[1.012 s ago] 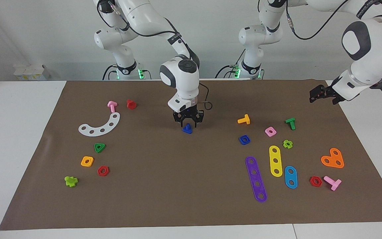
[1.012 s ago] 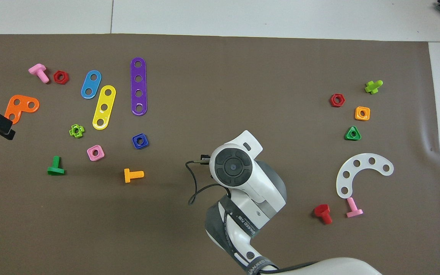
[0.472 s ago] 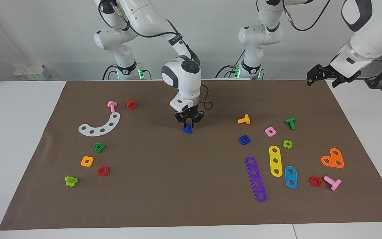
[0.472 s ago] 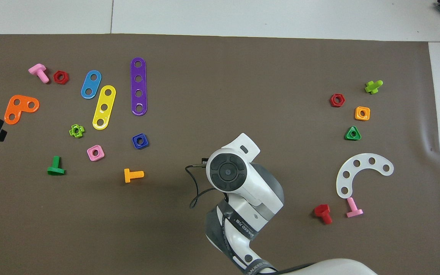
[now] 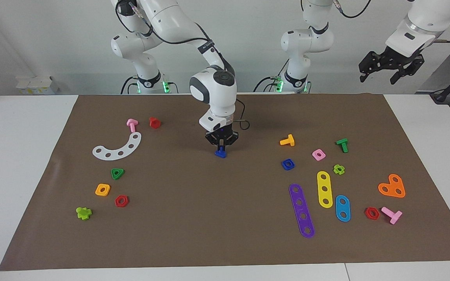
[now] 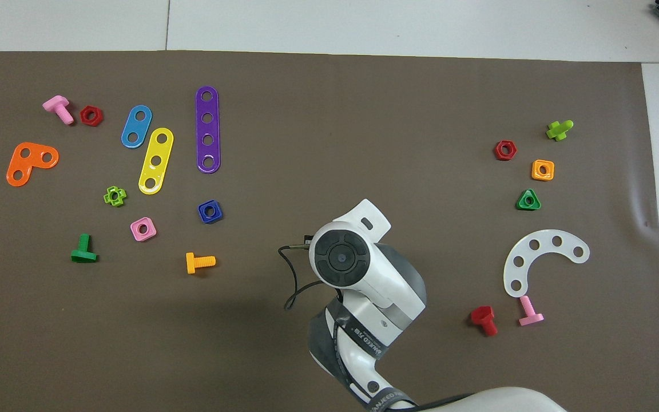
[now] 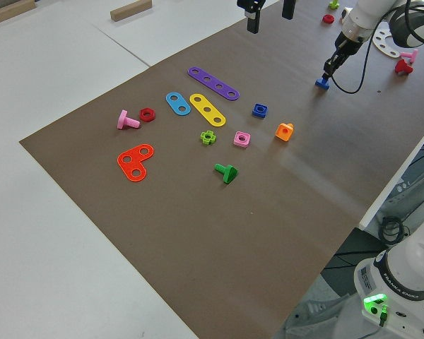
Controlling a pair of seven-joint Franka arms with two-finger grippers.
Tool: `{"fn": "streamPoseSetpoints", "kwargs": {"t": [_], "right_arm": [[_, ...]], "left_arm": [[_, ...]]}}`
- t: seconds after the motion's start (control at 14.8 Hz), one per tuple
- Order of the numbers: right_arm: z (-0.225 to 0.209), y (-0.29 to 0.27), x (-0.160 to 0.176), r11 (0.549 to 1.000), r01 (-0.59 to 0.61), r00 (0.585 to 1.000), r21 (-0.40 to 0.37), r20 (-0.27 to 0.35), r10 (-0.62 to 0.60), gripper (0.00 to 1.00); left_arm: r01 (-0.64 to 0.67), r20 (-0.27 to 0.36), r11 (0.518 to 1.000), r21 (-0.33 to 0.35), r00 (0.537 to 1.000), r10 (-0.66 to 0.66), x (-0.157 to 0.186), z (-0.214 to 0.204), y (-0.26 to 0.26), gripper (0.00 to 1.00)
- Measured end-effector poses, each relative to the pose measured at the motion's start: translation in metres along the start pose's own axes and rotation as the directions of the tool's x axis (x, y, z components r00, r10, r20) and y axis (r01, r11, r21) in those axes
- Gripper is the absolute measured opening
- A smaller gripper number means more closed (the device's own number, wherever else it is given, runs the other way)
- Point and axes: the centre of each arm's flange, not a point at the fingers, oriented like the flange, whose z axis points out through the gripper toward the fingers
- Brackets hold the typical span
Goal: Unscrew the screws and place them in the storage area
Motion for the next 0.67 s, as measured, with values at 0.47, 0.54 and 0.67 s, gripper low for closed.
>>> {"fn": "streamPoseSetpoints", "kwargs": {"t": [0.47,0.54,0.67], "right_arm": [[-0.056,0.128,0.083,0.993,-0.113,0.993,-0.023,-0.046,0.112,0.19],[-0.055,0.147,0.092,0.992,-0.123,0.991,-0.030,-0.046,0.122,0.19],[-0.048,0.182,0.107,0.991,-0.123,0.992,-0.045,-0.038,0.121,0.19]], "left_arm": [[0.001,-0.130,1.000,0.013,0.992,0.001,0.014,-0.006,-0.003,1.00],[-0.001,-0.141,1.000,0.007,0.990,0.002,0.015,-0.007,-0.002,1.00],[-0.004,-0.150,1.000,-0.007,0.989,0.003,0.015,-0.009,0.000,1.00]]}}
